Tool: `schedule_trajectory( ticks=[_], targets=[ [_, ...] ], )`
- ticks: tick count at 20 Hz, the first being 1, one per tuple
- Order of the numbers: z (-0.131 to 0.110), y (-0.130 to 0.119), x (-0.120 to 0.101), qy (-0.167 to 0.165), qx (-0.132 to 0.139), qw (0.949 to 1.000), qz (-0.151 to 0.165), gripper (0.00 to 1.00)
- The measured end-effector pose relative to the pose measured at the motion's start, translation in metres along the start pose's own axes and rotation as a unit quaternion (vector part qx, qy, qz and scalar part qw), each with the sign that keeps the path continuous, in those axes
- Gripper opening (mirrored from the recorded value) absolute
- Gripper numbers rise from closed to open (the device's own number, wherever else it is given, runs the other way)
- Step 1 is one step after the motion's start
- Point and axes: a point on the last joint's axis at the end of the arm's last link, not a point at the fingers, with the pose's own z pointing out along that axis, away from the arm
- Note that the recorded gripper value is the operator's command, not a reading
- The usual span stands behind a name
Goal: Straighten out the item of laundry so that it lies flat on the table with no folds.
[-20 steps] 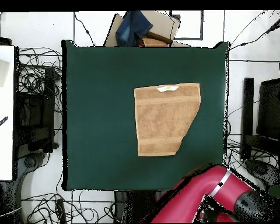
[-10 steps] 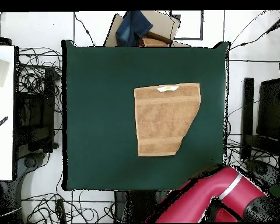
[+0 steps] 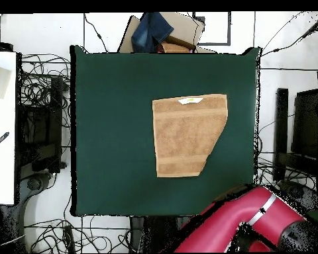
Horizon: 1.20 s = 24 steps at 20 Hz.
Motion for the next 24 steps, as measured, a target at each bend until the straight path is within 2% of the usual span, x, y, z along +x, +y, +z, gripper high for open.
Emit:
schedule_trajectory(
  ticks=[2,3,6,10,12,13,17,24],
  targets=[
    [-0.017,0.005,0.014,0.014,0.009,0.9998,0.010,0.00],
    [-0.039,0.012,0.030,0.034,0.020,0.9990,0.019,0.00],
    [-0.061,0.019,0.042,0.053,0.031,0.9978,0.025,0.00],
    [-0.108,0.034,0.060,0.085,0.055,0.9943,0.031,0.00],
    [-0.121,0.039,0.063,0.092,0.062,0.9933,0.031,0.00],
    [-0.136,0.046,0.063,0.097,0.071,0.9923,0.028,0.00],
    [-0.151,0.052,0.053,0.084,0.080,0.9931,0.019,0.00],
    [-0.162,0.058,0.040,0.061,0.086,0.9943,0.009,0.00]
  ],
)
